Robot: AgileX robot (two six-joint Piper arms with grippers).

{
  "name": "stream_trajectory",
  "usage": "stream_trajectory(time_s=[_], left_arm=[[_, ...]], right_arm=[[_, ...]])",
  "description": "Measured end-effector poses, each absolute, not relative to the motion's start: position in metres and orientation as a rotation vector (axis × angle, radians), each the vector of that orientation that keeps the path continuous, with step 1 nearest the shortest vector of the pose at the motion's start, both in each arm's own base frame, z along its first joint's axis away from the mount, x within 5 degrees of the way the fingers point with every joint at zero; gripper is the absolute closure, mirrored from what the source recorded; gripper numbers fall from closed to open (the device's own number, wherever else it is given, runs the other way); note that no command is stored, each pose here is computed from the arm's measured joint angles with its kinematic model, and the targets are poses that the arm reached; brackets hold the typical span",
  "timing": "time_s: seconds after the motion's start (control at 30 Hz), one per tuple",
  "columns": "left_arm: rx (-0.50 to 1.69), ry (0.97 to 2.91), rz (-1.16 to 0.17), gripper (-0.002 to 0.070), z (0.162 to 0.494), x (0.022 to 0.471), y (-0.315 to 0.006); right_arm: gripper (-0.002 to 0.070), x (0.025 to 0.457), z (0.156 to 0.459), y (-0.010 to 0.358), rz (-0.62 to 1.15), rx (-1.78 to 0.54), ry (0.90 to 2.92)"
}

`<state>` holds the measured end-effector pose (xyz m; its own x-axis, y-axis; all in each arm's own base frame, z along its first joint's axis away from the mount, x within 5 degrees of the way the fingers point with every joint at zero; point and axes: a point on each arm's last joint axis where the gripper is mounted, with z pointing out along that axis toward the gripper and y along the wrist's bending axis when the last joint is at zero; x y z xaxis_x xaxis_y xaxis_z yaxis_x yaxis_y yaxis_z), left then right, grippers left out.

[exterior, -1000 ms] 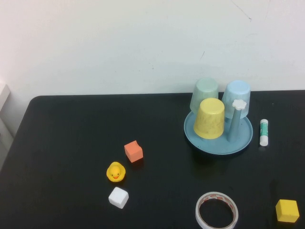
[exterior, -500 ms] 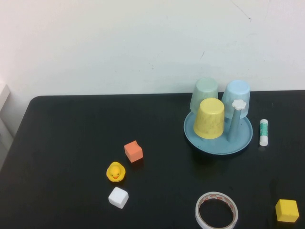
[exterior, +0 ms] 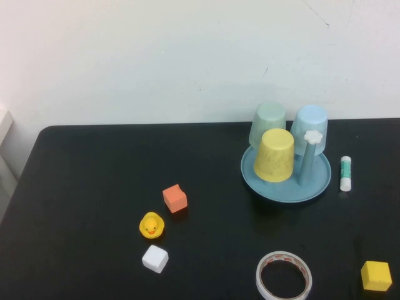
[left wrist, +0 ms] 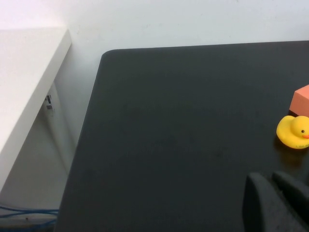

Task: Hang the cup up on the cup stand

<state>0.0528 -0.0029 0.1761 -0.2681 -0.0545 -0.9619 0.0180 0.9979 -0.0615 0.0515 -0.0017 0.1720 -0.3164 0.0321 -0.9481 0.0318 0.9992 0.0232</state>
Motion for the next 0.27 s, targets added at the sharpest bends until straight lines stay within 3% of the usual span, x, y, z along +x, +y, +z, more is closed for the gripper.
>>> stream_trajectory(time_s=[0.27], left_arm=[[-0.027, 1.841, -0.069, 0.0676, 0.1761, 0.0528, -0.0029]], right_arm=[[0.0678, 0.0514, 0.1718, -0.0016, 0.005, 0.051, 1.895]])
